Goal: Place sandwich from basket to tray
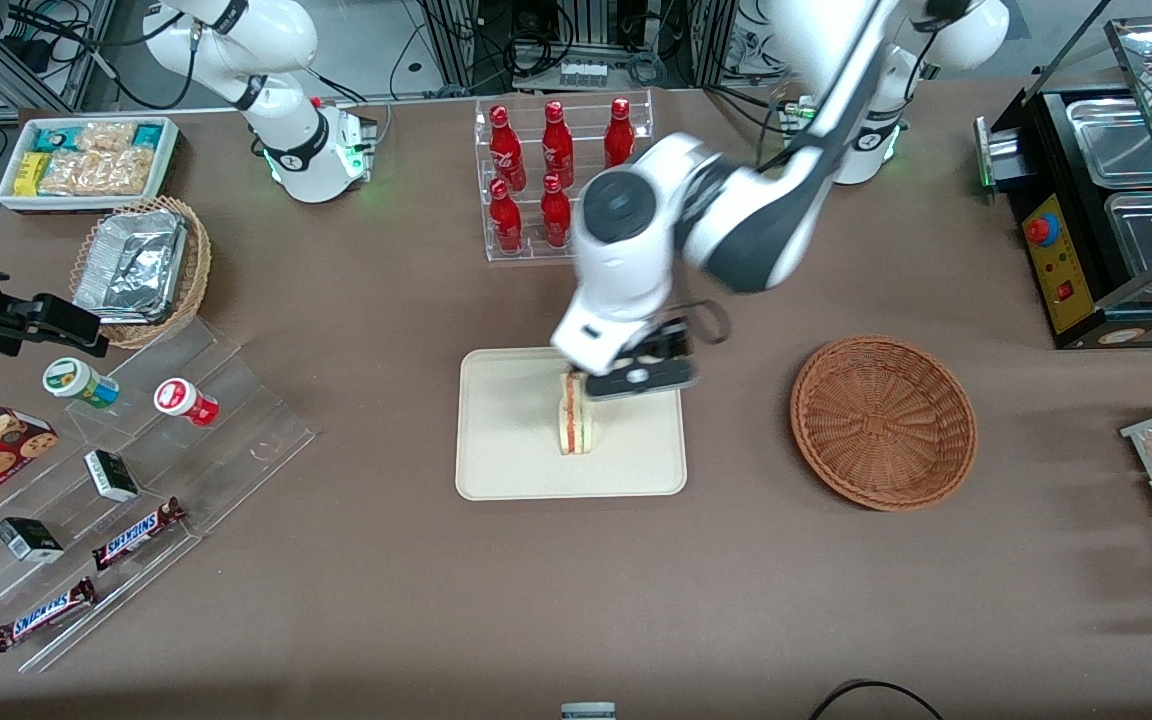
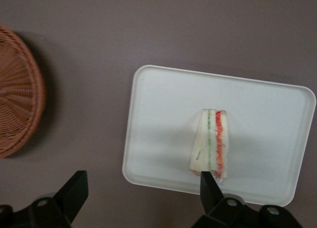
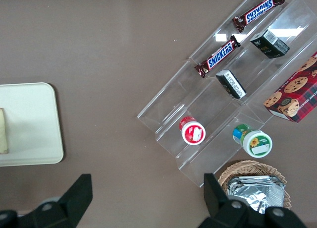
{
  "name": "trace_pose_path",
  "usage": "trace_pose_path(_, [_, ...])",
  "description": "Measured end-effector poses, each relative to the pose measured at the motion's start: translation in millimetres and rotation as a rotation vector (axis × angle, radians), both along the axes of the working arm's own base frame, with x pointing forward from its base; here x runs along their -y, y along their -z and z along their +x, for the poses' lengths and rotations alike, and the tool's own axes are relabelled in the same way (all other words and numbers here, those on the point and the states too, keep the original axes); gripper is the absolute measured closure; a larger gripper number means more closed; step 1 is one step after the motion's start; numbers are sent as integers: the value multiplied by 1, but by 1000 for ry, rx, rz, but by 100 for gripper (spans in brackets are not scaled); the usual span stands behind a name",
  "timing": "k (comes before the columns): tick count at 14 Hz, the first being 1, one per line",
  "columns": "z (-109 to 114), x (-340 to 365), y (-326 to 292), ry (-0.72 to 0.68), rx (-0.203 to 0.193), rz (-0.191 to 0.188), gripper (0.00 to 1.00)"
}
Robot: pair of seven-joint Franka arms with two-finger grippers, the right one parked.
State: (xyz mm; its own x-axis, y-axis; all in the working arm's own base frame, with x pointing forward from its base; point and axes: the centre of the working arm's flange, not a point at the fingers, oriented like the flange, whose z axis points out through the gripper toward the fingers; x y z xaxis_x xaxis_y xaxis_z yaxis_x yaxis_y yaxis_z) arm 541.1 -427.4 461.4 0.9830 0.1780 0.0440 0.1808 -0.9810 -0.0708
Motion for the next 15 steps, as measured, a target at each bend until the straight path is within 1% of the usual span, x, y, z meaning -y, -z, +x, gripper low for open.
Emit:
trace_pose_path(3, [7, -56, -43, -28, -33, 21, 0])
trace_pose_path(5, [18, -97, -61, -3, -58, 31, 0])
trace_pose_path(7, [27, -145, -83, 50, -88, 33, 0])
trace_pose_path(9, [30, -194, -104, 120, -118, 13, 0])
trace_pose_path(11, [25, -243, -122, 173, -137, -25, 0])
trace_pose_path(12, [19, -265, -131, 196, -143, -43, 0])
trace_pose_path(15, [-6, -319, -147, 274, -147, -67, 0])
